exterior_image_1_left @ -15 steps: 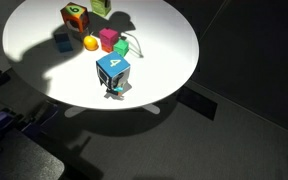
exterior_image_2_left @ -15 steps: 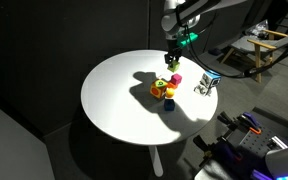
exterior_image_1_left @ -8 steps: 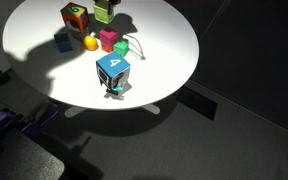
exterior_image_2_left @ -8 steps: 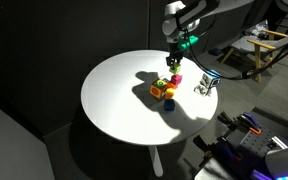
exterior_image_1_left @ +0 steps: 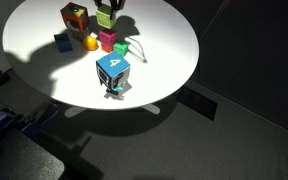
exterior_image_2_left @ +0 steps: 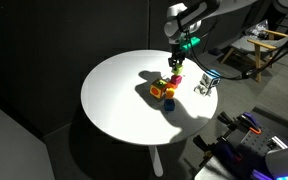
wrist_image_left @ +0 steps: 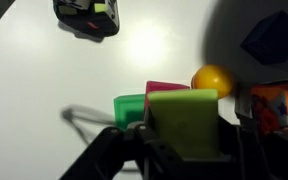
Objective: Put the light green block on top of the pink block
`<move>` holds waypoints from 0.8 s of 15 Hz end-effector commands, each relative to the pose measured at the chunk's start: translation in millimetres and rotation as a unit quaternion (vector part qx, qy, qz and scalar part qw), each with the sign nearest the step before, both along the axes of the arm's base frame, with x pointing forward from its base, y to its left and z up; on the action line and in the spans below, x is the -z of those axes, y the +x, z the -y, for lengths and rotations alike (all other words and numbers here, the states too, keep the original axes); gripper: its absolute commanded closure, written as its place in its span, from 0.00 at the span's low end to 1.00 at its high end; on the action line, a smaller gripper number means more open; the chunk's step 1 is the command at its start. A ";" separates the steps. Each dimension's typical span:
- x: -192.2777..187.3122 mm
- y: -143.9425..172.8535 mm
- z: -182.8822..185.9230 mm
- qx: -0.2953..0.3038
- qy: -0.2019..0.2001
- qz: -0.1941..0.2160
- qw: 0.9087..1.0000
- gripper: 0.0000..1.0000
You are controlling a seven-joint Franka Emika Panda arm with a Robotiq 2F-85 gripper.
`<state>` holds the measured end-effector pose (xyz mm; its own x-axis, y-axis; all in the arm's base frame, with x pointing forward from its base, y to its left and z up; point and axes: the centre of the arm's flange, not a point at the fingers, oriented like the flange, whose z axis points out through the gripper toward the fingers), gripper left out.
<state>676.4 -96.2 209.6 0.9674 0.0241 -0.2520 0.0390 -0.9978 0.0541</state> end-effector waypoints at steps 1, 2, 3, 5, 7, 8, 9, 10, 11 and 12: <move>0.7 9.3 5.0 0.012 0.001 -0.001 1.000 0.73; 2.4 10.0 4.6 0.014 -0.001 -0.001 1.000 0.73; 3.7 10.2 4.0 0.015 -0.001 -0.002 1.000 0.73; 6.4 10.5 3.2 0.016 -0.001 -0.003 1.000 0.73; 9.1 10.8 3.3 0.016 0.000 -0.004 1.000 0.73; 10.4 10.8 3.4 0.016 0.000 -0.004 1.000 0.73; 11.3 10.8 3.3 0.016 0.001 -0.005 1.000 0.73; 12.2 10.9 3.0 0.015 0.001 -0.005 1.000 0.73; 12.9 10.9 2.8 0.014 0.001 -0.005 1.000 0.73; 13.8 11.1 2.5 0.014 0.001 -0.005 1.000 0.73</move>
<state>676.8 -97.2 194.2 0.9636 0.0122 -0.2671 0.0280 -0.9981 0.0556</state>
